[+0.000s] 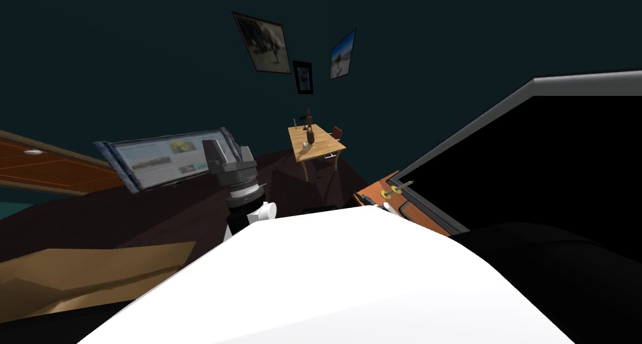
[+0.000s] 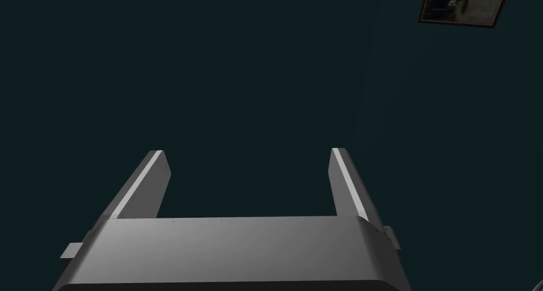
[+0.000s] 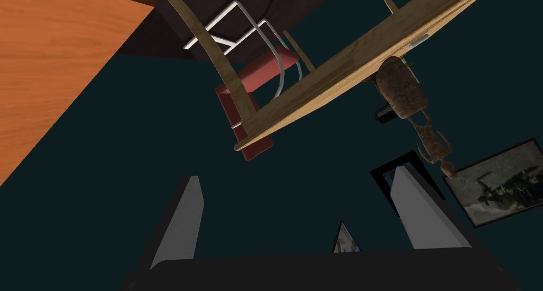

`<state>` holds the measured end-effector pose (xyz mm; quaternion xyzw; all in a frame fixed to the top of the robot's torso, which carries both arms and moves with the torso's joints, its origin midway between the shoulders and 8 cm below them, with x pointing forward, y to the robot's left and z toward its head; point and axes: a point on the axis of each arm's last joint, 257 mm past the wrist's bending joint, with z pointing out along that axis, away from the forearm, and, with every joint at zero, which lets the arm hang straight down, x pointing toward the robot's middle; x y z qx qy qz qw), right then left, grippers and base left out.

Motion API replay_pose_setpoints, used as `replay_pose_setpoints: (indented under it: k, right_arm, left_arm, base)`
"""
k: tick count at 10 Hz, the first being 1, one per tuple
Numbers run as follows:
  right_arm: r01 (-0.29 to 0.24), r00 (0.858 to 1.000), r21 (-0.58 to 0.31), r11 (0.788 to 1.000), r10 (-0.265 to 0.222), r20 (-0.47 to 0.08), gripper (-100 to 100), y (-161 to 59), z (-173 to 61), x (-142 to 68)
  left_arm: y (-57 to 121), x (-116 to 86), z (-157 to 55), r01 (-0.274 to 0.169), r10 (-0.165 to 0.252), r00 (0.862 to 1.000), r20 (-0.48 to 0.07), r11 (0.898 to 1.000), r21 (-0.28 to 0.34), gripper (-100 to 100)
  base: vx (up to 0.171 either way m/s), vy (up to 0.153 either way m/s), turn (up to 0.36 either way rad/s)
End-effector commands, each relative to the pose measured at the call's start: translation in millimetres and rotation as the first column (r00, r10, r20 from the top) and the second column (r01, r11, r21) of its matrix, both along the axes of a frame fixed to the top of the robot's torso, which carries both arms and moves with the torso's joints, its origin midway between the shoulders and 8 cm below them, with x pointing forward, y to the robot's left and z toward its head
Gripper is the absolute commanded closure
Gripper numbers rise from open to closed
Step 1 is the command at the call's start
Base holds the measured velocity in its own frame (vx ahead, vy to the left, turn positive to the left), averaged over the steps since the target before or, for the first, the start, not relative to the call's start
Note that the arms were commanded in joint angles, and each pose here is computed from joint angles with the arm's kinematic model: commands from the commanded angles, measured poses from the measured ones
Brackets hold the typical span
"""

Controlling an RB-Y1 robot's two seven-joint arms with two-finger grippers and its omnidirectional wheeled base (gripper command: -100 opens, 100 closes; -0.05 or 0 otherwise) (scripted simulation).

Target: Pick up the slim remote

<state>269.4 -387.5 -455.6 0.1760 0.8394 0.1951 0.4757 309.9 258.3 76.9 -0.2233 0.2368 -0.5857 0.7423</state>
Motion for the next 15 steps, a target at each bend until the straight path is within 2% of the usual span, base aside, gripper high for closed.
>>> replay_pose_setpoints:
  k: [1, 3, 4, 5, 6, 8, 9, 10, 11, 12, 13, 14, 15]
  right_arm:
    - [-0.027, 0.998, -0.048, 0.998, 0.024, -0.055, -100, -12.9, -15.9, -18.1]
    - [-0.015, 0.997, -0.057, 0.998, 0.010, -0.079, -100, -20.8, -23.9, -26.8]
    - [-0.045, 0.992, -0.096, 0.994, 0.033, -0.122, -100, -29.2, -35.6, -42.3]
    - [-0.037, 0.990, -0.103, 0.994, 0.022, -0.140, -100, -35.3, -41.1, -49.2]
    - [-0.073, 0.983, -0.138, 0.988, 0.049, -0.175, -100, -41.9, -48.8, -61.8]
    - [-0.062, 0.979, -0.148, 0.987, 0.032, -0.200, -100, -50.9, -55.8, -72.3]
    - [-0.100, 0.970, -0.181, 0.978, 0.056, -0.237, -100, -59.1, -62.7, -85.9]
    - [-0.091, 0.965, -0.190, 0.977, 0.040, -0.259, -100, -67.3, -68.1, -95.6]
    - [-0.131, 0.954, -0.221, 0.966, 0.062, -0.294, -100, -75.9, -73.2, -108.7]
    - [-0.123, 0.948, -0.230, 0.965, 0.046, -0.315, -100, -84.3, -77.8, -118.8]
    - [-0.158, 0.929, -0.265, 0.951, 0.052, -0.367, -100, -100.5, -84.7, -140.3]
    - [-0.157, 0.928, -0.266, 0.951, 0.050, -0.369, -100, -101.5, -85.1, -141.5]
    - [-0.197, 0.912, -0.292, 0.936, 0.065, -0.406, -100, -112.3, -88.1, -155.9]
  left_arm:
    - [0.0, 0.0, 0.0, 0.000, 0.000, 1.000, 0.000, 1.000, 0.000, 0]
    - [0.0, 0.0, 0.0, 0.000, 0.000, 1.000, 0.000, 1.000, 0.000, 0]
    - [0.0, 0.0, 0.0, 0.000, 0.000, 1.000, 0.000, 1.000, 0.000, 0]
    - [0.0, 0.0, 0.0, 0.000, 0.000, 1.000, 0.000, 1.000, 0.000, 0]
    - [0.0, 0.0, 0.0, 0.000, 0.000, 1.000, 0.000, 1.000, 0.000, 0]
    - [0.0, 0.0, 0.0, 0.000, 0.000, 1.000, 0.000, 1.000, 0.000, 0]
    - [0.0, 0.0, 0.0, 0.000, 0.000, 1.000, 0.000, 1.000, 0.000, 0]
    - [0.0, 0.0, 0.0, 0.000, 0.000, 1.000, 0.000, 1.000, 0.000, 0]
    - [0.0, 0.0, 0.0, 0.000, 0.000, 1.000, 0.000, 1.000, 0.000, 0]
    - [0.0, 0.0, 0.0, 0.000, 0.000, 1.000, 0.000, 1.000, 0.000, 0]
    - [0.0, 0.0, 0.0, 0.000, 0.000, 1.000, 0.000, 1.000, 0.000, 0]
    - [0.0, 0.0, 0.0, 0.000, 0.000, 1.000, 0.000, 1.000, 0.000, 0]
    - [0.0, 0.0, 0.0, 0.000, 0.000, 1.000, 0.000, 1.000, 0.000, 0]
  base:
    - [-0.002, -0.037, 0.238]
    - [-0.003, -0.026, 0.047]
    - [-0.001, -0.026, 0.205]
    - [-0.003, -0.037, 0.141]
    - [-0.011, -0.048, 0.188]
    - [-0.004, -0.034, 0.047]
    - [-0.009, -0.034, 0.189]
    - [-0.010, -0.039, 0.121]
    - [-0.012, -0.059, 0.136]
    - [-0.010, -0.056, 0.095]
    - [-0.011, -0.049, 0.187]
    - [-0.008, -0.048, 0.092]
    - [-0.017, -0.051, 0.132]
